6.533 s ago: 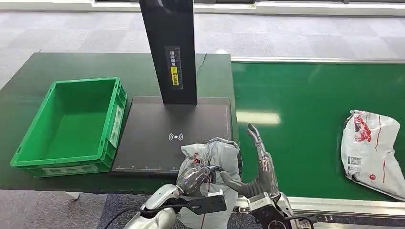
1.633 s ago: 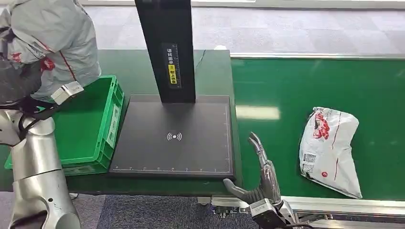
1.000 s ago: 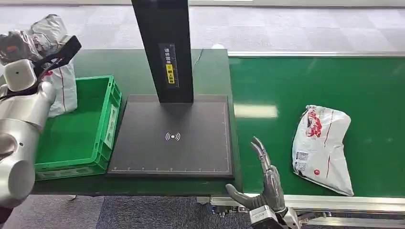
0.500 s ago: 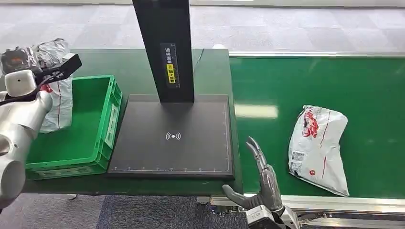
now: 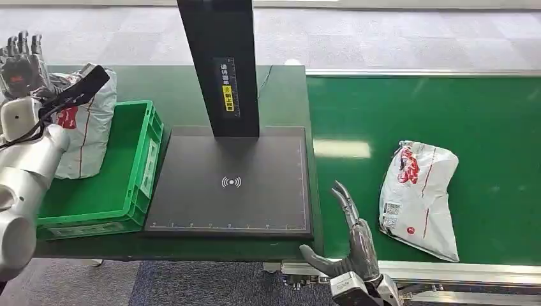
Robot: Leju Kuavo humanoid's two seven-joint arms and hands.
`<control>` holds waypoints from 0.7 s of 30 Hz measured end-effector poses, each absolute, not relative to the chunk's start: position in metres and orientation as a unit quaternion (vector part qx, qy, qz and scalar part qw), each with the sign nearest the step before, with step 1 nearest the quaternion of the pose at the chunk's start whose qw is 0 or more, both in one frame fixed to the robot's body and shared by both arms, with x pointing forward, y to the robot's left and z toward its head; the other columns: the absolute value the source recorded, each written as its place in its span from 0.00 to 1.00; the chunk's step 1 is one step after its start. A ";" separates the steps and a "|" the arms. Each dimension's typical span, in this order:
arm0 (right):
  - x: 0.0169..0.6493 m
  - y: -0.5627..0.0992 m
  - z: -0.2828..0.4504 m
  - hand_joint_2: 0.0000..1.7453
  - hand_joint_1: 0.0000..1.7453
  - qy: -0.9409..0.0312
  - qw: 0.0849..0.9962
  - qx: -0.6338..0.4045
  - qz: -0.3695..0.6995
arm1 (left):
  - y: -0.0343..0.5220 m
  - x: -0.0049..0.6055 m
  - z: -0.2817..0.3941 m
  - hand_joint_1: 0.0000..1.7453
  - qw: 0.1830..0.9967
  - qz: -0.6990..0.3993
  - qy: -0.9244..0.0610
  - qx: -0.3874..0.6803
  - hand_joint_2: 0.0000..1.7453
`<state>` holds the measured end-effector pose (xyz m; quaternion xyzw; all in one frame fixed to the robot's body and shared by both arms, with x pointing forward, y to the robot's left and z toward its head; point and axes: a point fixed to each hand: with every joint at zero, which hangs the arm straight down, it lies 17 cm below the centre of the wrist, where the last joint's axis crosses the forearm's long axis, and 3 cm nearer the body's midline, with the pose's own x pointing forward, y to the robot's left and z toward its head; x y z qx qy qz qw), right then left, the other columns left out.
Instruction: Moved the parcel from conveyor to table for the left to box.
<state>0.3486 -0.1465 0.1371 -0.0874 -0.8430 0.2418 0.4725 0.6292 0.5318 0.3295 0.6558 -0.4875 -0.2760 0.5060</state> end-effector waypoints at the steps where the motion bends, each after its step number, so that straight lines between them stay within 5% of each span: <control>1: 0.349 -0.148 0.137 1.00 0.00 -0.843 0.473 -0.089 0.241 | 0.527 0.630 0.332 0.00 0.500 -0.273 -0.505 0.649 0.00; 7: 0.354 -0.165 0.135 1.00 0.00 -0.839 0.484 -0.107 0.225 | 0.466 0.635 0.323 0.00 0.509 -0.189 -0.693 0.474 0.00; 8: 0.355 -0.167 0.135 1.00 0.00 -0.837 0.485 -0.112 0.227 | 0.449 0.633 0.312 0.00 0.521 -0.163 -0.731 0.409 1.00; 13: 0.360 -0.174 0.131 1.00 0.00 -0.821 0.505 -0.090 0.251 | 0.377 0.579 0.248 0.00 0.529 -0.030 -0.834 0.153 1.00; 14: 0.363 -0.175 0.127 0.00 0.00 -0.812 0.521 -0.072 0.254 | 0.366 0.562 0.234 0.00 0.527 -0.023 -0.839 0.132 1.00; 21: 0.388 -0.172 0.136 0.00 0.00 -0.767 0.587 0.137 0.222 | 0.241 0.471 0.185 0.00 0.531 -0.071 -0.844 -0.020 1.00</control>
